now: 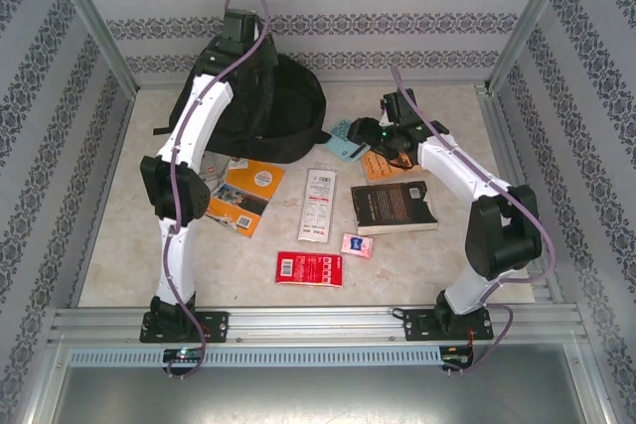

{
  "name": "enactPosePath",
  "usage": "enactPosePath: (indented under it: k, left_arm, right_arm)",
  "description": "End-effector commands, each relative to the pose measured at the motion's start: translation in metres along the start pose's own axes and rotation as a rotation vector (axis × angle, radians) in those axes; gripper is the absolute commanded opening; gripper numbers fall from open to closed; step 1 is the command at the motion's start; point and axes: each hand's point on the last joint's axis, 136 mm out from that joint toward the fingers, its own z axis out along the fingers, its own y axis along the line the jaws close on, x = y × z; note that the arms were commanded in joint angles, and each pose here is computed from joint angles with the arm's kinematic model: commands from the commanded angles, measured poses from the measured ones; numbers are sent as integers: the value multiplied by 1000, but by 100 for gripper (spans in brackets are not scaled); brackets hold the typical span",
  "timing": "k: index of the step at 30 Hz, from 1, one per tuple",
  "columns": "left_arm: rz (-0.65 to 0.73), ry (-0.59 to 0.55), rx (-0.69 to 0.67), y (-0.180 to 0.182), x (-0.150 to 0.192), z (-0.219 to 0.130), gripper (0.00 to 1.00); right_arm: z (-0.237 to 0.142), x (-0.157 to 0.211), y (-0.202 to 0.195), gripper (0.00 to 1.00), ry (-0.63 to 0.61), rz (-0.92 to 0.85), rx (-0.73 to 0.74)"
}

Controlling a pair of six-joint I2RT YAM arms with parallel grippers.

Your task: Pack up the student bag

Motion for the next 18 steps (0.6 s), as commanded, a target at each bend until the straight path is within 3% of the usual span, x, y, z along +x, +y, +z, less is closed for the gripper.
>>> enactPosePath:
  k: [1,13,18]
  left_arm:
    - [-19,-47,113,-21,-15,-2,0]
    - [20,-30,158,-32,-17,-23,0]
    - [24,-44,181,-38,-25,-36,0]
  right_arm:
    - [19,4,-25,66,26,154,39]
    - [79,-7,-47,48,85,325,48]
    - [89,-18,-53,32,69,336,56]
